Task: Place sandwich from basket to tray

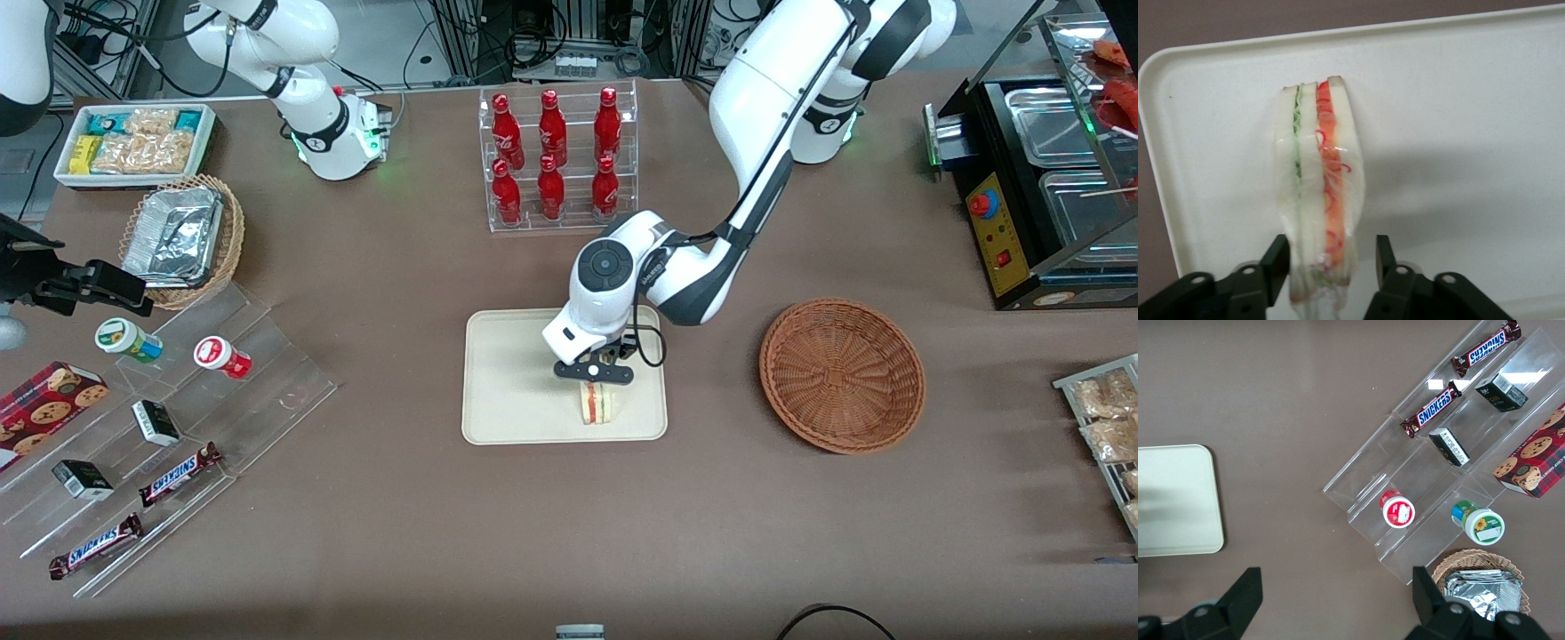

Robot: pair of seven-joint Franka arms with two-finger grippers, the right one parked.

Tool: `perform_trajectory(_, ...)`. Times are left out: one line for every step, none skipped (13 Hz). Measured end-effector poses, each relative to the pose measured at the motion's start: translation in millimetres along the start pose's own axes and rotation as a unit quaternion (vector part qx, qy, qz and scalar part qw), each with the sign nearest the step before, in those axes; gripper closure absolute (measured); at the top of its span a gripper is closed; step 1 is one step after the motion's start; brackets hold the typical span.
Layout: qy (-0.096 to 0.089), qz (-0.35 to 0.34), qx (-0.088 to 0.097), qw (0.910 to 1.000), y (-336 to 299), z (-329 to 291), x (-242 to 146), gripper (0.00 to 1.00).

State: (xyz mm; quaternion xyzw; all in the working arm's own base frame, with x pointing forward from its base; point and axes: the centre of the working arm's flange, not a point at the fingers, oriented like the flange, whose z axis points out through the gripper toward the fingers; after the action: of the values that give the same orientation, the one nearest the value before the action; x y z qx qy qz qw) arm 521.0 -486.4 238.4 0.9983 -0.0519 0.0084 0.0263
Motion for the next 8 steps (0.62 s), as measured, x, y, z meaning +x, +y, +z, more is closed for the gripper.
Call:
perform_trajectory(0.001,0.000,-0.001,1.0000,0.8,-1.2,0.5,0.22)
perform_trajectory(0.004,0.000,-0.002,1.0000,0.8,-3.6,2.5,0.11)
perform_trajectory(0.008,-0.001,-0.003,1.0000,0.4,-6.9,5.3,0.01)
perform_trajectory(0.013,-0.003,-0.005,0.9999,-0.2,-12.4,9.6,0.00)
perform_trajectory(0.019,-0.005,-0.007,0.9998,-1.6,-18.5,13.9,0.00)
perform_trajectory(0.025,-0.009,-0.010,0.9996,-3.9,-26.6,19.0,0.00)
perform_trajectory(0.033,-0.013,-0.013,0.9993,-7.2,-36.2,25.2,0.00)
perform_trajectory(0.038,-0.017,-0.014,0.9990,-11.4,-46.0,31.3,0.00)
